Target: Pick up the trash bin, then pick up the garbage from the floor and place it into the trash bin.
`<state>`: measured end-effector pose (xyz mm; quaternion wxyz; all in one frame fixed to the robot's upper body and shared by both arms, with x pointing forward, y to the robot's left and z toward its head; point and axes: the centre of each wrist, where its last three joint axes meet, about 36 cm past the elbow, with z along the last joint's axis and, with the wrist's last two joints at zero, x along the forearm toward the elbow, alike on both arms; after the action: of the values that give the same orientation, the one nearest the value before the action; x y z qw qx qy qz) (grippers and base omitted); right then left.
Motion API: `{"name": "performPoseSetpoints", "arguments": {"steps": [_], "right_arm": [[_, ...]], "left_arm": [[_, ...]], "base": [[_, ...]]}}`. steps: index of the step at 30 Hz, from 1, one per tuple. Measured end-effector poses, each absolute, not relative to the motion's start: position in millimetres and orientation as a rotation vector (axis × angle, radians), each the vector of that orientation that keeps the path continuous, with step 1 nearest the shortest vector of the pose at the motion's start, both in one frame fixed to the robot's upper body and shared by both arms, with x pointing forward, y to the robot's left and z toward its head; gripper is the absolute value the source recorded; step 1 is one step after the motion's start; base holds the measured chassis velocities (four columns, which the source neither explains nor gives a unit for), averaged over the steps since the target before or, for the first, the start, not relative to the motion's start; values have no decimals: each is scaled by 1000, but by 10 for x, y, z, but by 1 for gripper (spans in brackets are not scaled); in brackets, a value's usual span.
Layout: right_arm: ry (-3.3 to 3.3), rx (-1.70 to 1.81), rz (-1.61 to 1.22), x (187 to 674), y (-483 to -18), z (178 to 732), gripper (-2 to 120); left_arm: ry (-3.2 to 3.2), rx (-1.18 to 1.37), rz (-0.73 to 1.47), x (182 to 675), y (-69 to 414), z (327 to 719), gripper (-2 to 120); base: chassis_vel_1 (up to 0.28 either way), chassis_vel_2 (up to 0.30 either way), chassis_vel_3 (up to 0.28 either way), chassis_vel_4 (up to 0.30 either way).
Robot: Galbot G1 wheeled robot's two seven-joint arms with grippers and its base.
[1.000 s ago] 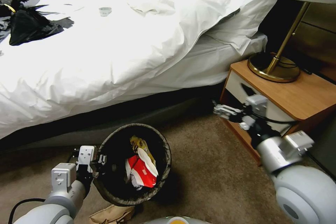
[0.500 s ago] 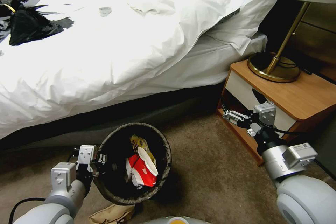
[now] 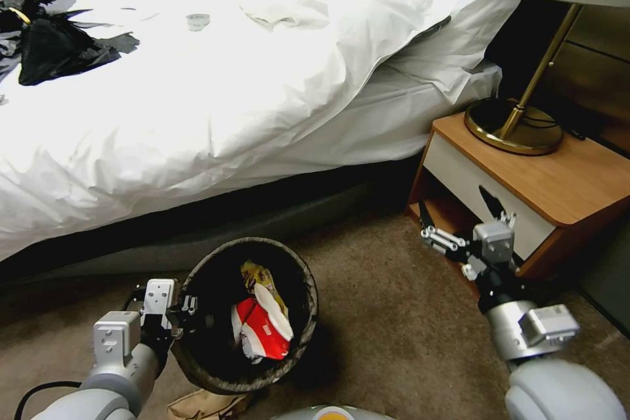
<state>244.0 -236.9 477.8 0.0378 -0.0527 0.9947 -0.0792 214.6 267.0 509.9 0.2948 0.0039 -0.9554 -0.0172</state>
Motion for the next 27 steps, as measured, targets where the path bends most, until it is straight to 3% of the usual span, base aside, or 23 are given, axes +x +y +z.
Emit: {"name": "performPoseSetpoints", "arguments": {"steps": [27], "right_arm": [[3149,-95,-161,2258,-2302,4592,100]], "left_arm": [[-2543,15,-42,2145,2669,5099,1]], "base": [[64,61,57,62]]}}
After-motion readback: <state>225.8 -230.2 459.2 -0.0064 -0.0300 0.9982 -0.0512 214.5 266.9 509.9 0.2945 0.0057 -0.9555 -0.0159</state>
